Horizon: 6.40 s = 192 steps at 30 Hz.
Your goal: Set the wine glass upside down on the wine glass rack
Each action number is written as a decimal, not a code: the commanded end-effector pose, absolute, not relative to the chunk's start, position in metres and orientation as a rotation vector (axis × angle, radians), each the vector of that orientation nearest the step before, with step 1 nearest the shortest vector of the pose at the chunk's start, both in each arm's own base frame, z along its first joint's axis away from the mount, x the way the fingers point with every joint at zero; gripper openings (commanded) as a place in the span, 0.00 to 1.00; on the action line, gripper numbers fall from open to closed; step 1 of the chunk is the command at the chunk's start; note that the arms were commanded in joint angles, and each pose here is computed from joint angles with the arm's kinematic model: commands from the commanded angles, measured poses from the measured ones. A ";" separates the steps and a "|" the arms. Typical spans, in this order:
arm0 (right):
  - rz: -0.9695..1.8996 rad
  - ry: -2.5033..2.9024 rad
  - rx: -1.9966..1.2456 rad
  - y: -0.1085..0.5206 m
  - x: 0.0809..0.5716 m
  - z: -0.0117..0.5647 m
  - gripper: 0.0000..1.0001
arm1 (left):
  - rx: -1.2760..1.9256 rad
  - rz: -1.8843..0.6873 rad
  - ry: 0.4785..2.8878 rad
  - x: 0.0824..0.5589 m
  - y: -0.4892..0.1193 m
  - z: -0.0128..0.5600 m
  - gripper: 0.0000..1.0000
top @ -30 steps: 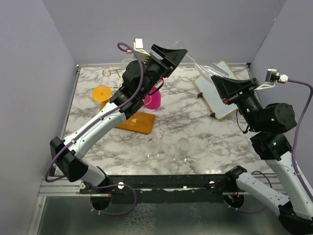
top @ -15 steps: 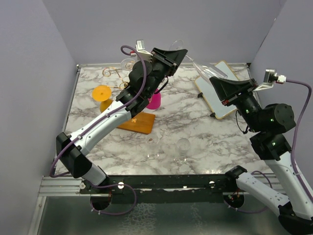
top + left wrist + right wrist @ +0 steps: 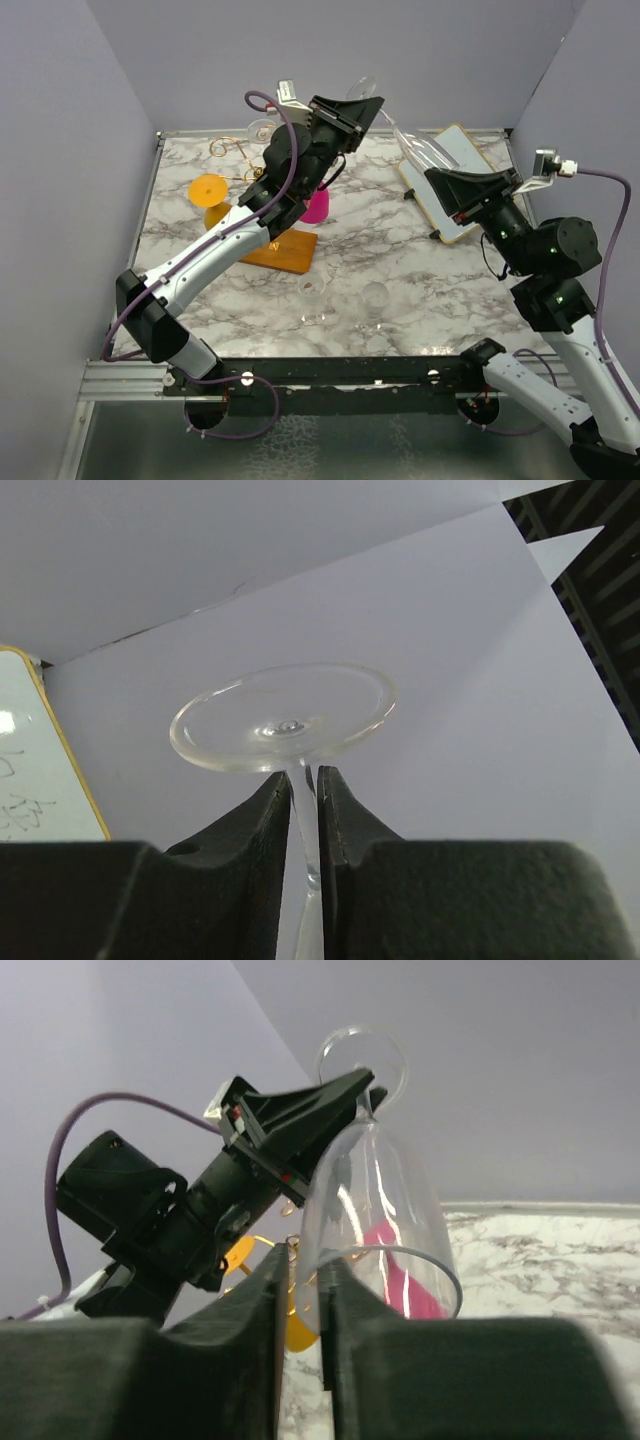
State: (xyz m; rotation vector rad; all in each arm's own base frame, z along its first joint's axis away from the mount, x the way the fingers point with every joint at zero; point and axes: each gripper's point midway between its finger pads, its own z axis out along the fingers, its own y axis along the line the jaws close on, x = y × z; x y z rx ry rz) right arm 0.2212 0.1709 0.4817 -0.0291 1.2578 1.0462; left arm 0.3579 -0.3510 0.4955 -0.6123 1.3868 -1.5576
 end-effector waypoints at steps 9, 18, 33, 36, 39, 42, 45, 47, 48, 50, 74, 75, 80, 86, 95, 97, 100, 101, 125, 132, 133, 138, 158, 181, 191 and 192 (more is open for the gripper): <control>0.948 1.461 -0.034 0.160 0.211 0.426 0.52 | -0.453 -1.348 1.213 0.359 -0.318 0.544 0.00; 0.797 1.482 -0.064 0.144 0.215 0.424 0.52 | -0.166 -1.111 1.193 0.344 -0.308 0.550 0.00; 0.902 1.453 -0.432 0.210 0.235 0.468 0.51 | 0.464 -1.165 1.068 0.270 -0.346 0.547 0.00; 0.941 1.470 -0.465 0.221 0.239 0.469 0.51 | 0.537 -1.197 1.046 0.259 -0.352 0.543 0.00; 0.986 1.464 -0.483 0.229 0.240 0.471 0.50 | 0.580 -1.219 1.029 0.250 -0.354 0.540 0.00; 1.020 1.457 -0.487 0.234 0.240 0.473 0.48 | 0.601 -1.228 1.017 0.245 -0.354 0.539 0.00; 1.046 1.455 -0.485 0.238 0.242 0.471 0.43 | 0.607 -1.238 1.013 0.242 -0.353 0.538 0.00; 1.063 1.456 -0.487 0.241 0.242 0.470 0.39 | 0.609 -1.247 1.014 0.241 -0.353 0.537 0.00; 1.072 1.457 -0.489 0.243 0.243 0.469 0.38 | 0.610 -1.253 1.013 0.240 -0.353 0.536 0.00; 1.085 1.459 -0.488 0.245 0.245 0.466 0.36 | 0.608 -1.269 1.012 0.238 -0.353 0.536 0.00; 1.035 1.391 -0.516 0.251 0.263 0.452 0.01 | 0.553 -1.272 1.023 0.233 -0.341 0.532 0.47; 1.021 1.390 -0.518 0.250 0.264 0.450 0.01 | 0.541 -1.253 1.033 0.235 -0.338 0.527 0.52; 0.977 1.383 -0.570 0.250 0.266 0.434 0.01 | 0.495 -1.153 1.055 0.239 -0.320 0.527 0.64; 0.992 1.375 -0.654 0.260 0.264 0.410 0.01 | 0.372 -0.996 1.117 0.251 -0.285 0.550 0.65; 1.012 1.387 -0.724 0.282 0.270 0.371 0.01 | 0.136 -0.817 1.108 0.258 -0.223 0.582 0.65; 1.000 1.385 -0.744 0.292 0.273 0.365 0.01 | 0.121 -0.801 1.106 0.258 -0.218 0.586 0.65; 0.983 1.376 -0.778 0.308 0.275 0.359 0.01 | 0.117 -0.784 1.098 0.258 -0.214 0.589 0.65; 0.982 1.373 -0.792 0.315 0.275 0.356 0.01 | 0.113 -0.779 1.096 0.258 -0.213 0.590 0.65; 1.062 1.274 -0.979 0.377 0.283 0.315 0.01 | 0.083 -0.758 1.096 0.261 -0.207 0.605 0.66; 1.072 1.259 -0.988 0.389 0.289 0.318 0.01 | 0.086 -0.751 1.102 0.265 -0.211 0.604 0.66; 1.076 1.261 -0.991 0.390 0.289 0.318 0.01 | 0.087 -0.749 1.103 0.265 -0.211 0.604 0.66; 1.103 1.253 -1.027 0.396 0.284 0.315 0.01 | 0.088 -0.747 1.100 0.266 -0.212 0.605 0.66; 1.154 1.182 -1.159 0.411 0.265 0.309 0.01 | 0.081 -0.735 1.108 0.270 -0.213 0.603 0.66; 1.085 1.139 -1.133 0.389 0.253 0.311 0.01 | 0.077 -0.731 1.107 0.271 -0.212 0.601 0.66; 1.024 1.218 -1.025 0.385 0.272 0.308 0.02 | 0.075 -0.729 1.108 0.271 -0.211 0.601 0.66; 1.022 1.224 -1.024 0.385 0.273 0.306 0.03 | 0.075 -0.729 1.109 0.271 -0.211 0.600 0.66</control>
